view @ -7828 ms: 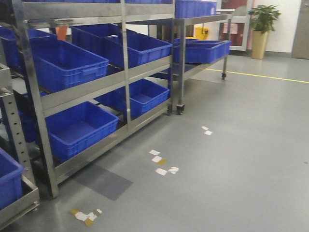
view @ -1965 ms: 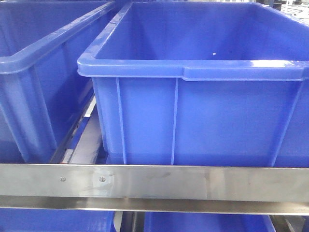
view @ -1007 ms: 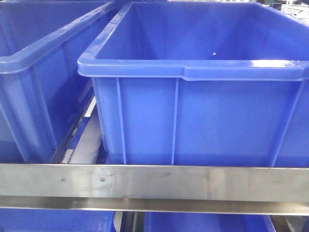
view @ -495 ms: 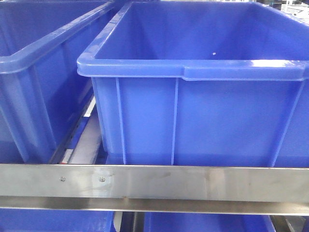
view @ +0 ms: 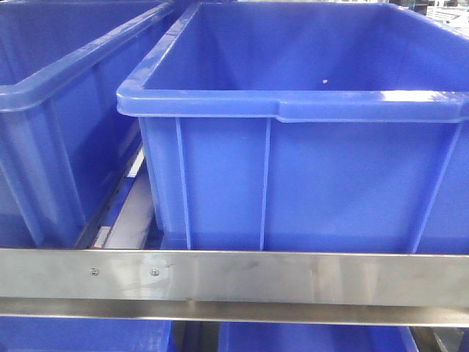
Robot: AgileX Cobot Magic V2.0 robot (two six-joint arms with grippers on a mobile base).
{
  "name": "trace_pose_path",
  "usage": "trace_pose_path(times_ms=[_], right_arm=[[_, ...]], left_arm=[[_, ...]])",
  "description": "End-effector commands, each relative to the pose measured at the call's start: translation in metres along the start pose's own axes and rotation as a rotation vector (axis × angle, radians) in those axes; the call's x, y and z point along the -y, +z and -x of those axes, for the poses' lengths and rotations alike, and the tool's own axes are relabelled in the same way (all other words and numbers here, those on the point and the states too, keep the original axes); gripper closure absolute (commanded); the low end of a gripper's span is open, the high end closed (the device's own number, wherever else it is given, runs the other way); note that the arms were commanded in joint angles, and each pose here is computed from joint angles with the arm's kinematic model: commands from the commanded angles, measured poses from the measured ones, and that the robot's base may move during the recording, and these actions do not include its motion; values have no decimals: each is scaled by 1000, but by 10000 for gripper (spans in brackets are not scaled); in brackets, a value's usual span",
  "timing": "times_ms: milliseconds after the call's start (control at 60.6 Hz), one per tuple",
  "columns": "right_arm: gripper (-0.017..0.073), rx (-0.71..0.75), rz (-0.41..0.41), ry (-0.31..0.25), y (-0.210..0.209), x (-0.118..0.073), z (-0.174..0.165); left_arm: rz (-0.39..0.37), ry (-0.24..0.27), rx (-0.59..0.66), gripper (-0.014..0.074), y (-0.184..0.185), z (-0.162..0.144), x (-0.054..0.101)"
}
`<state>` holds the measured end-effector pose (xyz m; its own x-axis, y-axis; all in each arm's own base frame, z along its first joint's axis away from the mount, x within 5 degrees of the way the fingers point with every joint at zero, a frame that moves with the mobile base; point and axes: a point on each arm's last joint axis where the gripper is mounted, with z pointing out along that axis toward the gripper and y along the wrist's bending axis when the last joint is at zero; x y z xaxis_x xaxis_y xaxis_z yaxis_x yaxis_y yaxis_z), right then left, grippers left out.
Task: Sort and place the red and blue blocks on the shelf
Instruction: 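Open both grippers to drop the cubes into the blue bins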
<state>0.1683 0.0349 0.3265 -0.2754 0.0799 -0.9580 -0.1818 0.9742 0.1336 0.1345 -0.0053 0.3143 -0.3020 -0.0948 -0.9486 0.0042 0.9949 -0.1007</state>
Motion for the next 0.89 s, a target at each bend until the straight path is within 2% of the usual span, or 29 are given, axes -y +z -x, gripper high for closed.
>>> trace_pose_path(times_ms=[0, 413, 644, 694, 793, 875], right_arm=[[510, 135, 11, -21, 11, -5, 28], [510, 89, 25, -27, 72, -13, 41], [509, 58, 21, -27, 84, -13, 38], [496, 53, 21, -28, 85, -13, 37], [431, 52, 20, -38, 86, -13, 36], [290, 70, 20, -53, 86, -13, 38]], left_arm=[[-17, 11, 130, 469, 7, 29, 4], [-7, 12, 27, 469, 76, 59, 8], [-5, 12, 5, 456, 92, 63, 8], [-5, 12, 1, 426, 94, 63, 8], [-4, 12, -7, 314, 95, 62, 8], [-3, 12, -10, 169, 96, 61, 8]])
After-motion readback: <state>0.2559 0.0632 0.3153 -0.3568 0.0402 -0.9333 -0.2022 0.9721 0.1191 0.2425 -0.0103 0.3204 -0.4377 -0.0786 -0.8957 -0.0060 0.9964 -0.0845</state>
